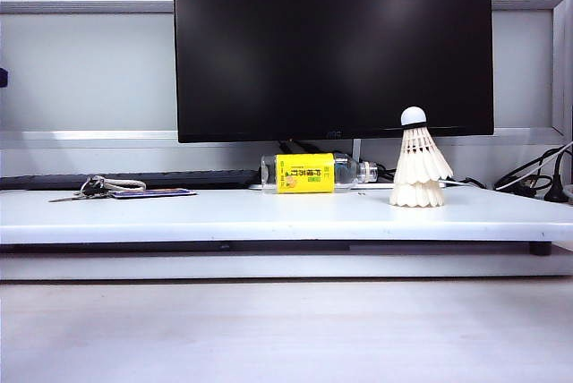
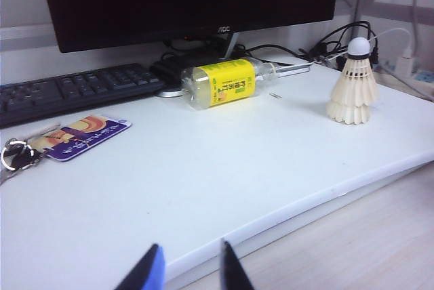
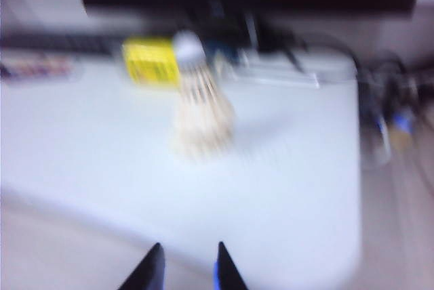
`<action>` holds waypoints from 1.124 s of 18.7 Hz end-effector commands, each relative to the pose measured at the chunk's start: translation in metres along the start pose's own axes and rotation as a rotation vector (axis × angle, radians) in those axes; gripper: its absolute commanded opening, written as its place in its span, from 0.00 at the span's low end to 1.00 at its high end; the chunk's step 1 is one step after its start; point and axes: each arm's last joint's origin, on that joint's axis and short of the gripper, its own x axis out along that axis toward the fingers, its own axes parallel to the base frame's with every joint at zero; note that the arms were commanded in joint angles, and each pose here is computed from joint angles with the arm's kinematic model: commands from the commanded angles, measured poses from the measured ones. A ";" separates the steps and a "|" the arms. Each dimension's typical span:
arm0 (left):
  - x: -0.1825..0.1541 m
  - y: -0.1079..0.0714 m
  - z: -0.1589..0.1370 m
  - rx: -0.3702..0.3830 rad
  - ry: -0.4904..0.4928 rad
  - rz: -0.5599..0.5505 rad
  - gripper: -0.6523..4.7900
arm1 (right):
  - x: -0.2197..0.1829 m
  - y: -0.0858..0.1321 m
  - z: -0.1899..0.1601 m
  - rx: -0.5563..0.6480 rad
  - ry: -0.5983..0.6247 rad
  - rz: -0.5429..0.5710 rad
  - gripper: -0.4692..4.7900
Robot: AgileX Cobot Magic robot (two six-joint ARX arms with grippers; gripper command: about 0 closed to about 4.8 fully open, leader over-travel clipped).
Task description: Stack the badminton balls on the table vertically.
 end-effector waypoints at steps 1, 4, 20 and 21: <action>0.000 0.000 0.000 0.008 -0.008 0.001 0.34 | 0.000 -0.002 -0.010 -0.016 0.091 -0.065 0.28; 0.000 0.000 -0.001 0.007 0.009 0.010 0.34 | -0.001 -0.004 -0.010 -0.024 0.094 -0.123 0.23; -0.002 0.002 -0.020 0.058 0.206 0.074 0.32 | -0.002 -0.010 -0.012 0.045 0.112 -0.348 0.15; -0.002 0.002 -0.020 0.058 0.207 0.074 0.31 | -0.002 -0.010 -0.012 0.061 0.109 -0.349 0.15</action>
